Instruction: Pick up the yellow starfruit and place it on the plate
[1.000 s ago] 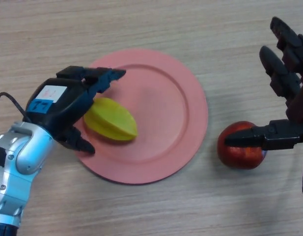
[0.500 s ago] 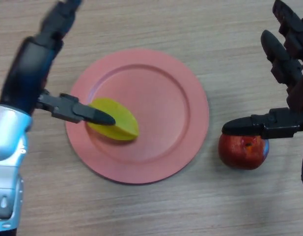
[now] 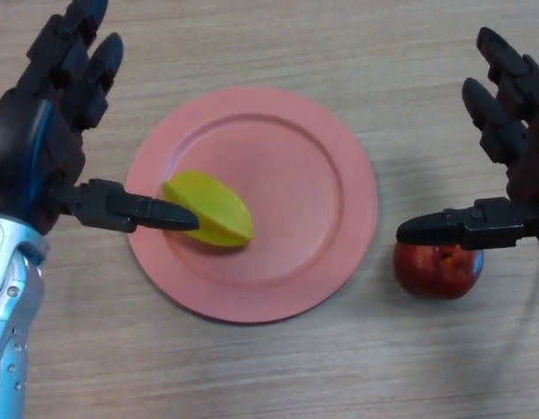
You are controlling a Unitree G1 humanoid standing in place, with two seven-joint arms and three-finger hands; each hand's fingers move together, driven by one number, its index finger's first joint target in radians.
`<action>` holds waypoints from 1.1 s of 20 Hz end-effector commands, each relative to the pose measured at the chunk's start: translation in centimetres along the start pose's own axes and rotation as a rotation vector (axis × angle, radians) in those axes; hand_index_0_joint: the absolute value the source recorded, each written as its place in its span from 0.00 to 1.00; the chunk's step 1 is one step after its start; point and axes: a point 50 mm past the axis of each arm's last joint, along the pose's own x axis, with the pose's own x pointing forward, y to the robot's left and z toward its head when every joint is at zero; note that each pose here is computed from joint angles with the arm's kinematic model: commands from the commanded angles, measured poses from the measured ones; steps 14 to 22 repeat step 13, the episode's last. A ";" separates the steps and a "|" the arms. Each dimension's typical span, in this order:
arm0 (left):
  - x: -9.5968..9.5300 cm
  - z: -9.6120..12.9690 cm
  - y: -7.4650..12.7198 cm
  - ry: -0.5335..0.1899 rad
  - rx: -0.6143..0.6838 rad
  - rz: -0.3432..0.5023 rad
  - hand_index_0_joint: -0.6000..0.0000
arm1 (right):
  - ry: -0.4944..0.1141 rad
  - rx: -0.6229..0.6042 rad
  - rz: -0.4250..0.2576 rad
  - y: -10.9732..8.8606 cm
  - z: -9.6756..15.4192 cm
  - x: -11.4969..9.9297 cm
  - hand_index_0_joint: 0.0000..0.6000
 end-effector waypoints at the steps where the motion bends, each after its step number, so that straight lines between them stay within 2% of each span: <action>1: 0.0 3.9 2.0 -0.236 0.099 0.098 1.00 | -0.227 -0.062 -0.017 -0.7 3.4 0.3 0.00; 6: -0.8 3.8 2.2 -0.259 0.151 0.170 1.00 | -0.232 -0.074 -0.013 -0.6 3.4 -0.1 0.00; 8: -1.0 3.4 2.4 -0.255 0.151 0.184 1.00 | -0.207 -0.103 0.012 -0.5 3.3 -0.4 0.00; 11: -1.4 3.2 2.4 -0.245 0.171 0.194 1.00 | -0.226 -0.135 0.011 -0.4 3.7 -0.7 0.00; 22: -1.7 3.3 2.3 -0.251 0.196 0.204 1.00 | -0.221 -0.145 0.013 -0.2 3.7 -0.8 0.00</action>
